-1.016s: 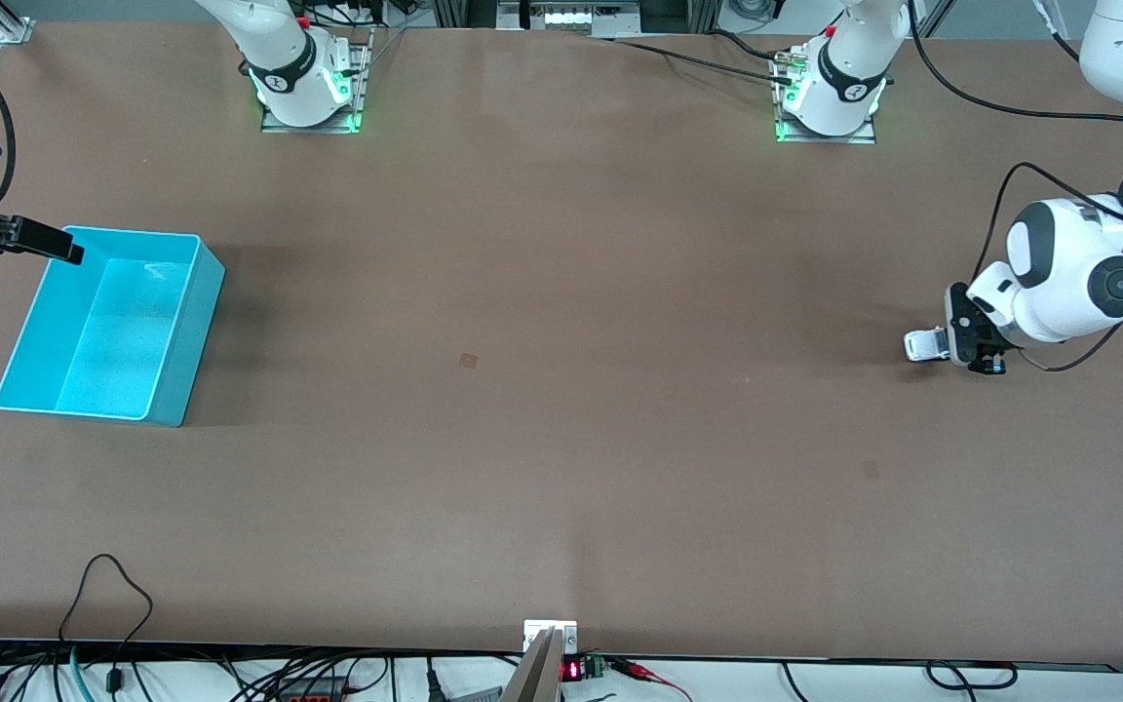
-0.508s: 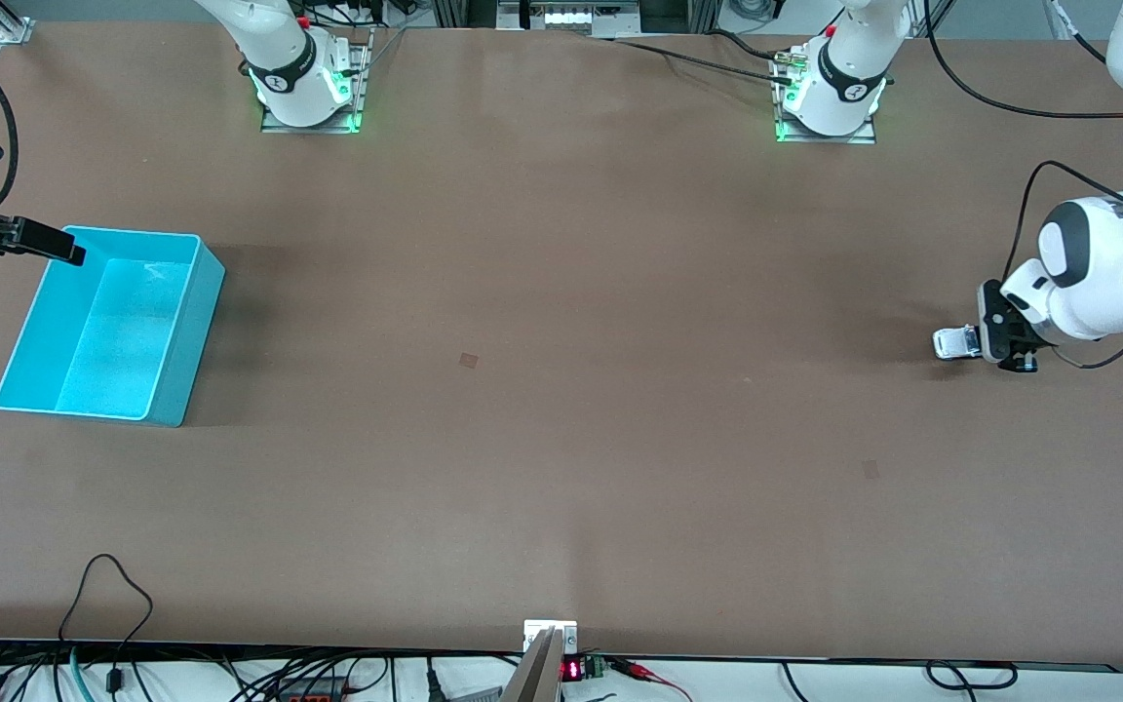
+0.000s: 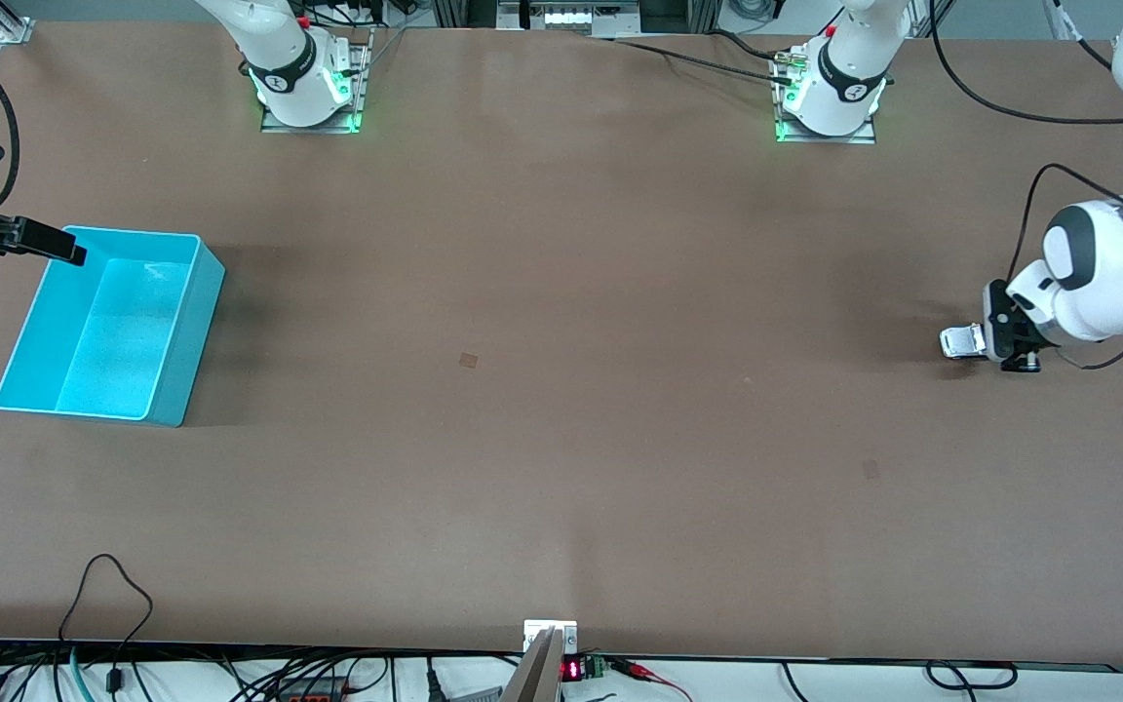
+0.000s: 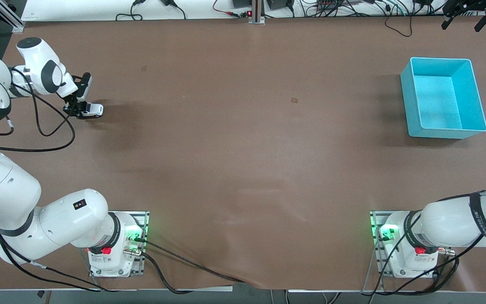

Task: Wind and store white jeep toy
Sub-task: 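Open the left gripper to release the wound jeep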

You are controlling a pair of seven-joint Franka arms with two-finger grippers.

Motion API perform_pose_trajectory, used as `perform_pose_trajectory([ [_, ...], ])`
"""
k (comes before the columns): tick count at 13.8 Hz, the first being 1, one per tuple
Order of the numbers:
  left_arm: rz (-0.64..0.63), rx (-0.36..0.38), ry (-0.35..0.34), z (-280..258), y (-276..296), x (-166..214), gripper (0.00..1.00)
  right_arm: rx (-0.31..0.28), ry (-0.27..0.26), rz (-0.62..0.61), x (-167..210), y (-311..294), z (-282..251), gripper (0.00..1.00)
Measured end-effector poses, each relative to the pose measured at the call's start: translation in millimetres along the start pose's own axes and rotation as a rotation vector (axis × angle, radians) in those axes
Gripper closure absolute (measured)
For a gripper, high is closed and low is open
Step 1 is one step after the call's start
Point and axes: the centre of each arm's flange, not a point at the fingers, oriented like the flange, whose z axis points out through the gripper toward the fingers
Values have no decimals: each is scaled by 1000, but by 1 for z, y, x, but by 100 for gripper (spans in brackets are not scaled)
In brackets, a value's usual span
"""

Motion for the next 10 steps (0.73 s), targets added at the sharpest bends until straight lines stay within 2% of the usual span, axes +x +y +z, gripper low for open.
perform_pose_trajectory([
  [3, 53, -32, 4, -46, -12, 27, 0, 0, 0, -1, 0, 0, 0, 0],
  [6, 105, -57, -36, -122, -14, 62, 0, 0, 0, -1, 0, 0, 0, 0],
  [8, 114, -57, -44, -147, -9, 74, 0, 0, 0, -1, 0, 0, 0, 0],
  [10, 117, -40, -20, -158, -10, 90, 0, 0, 0, -1, 0, 0, 0, 0],
])
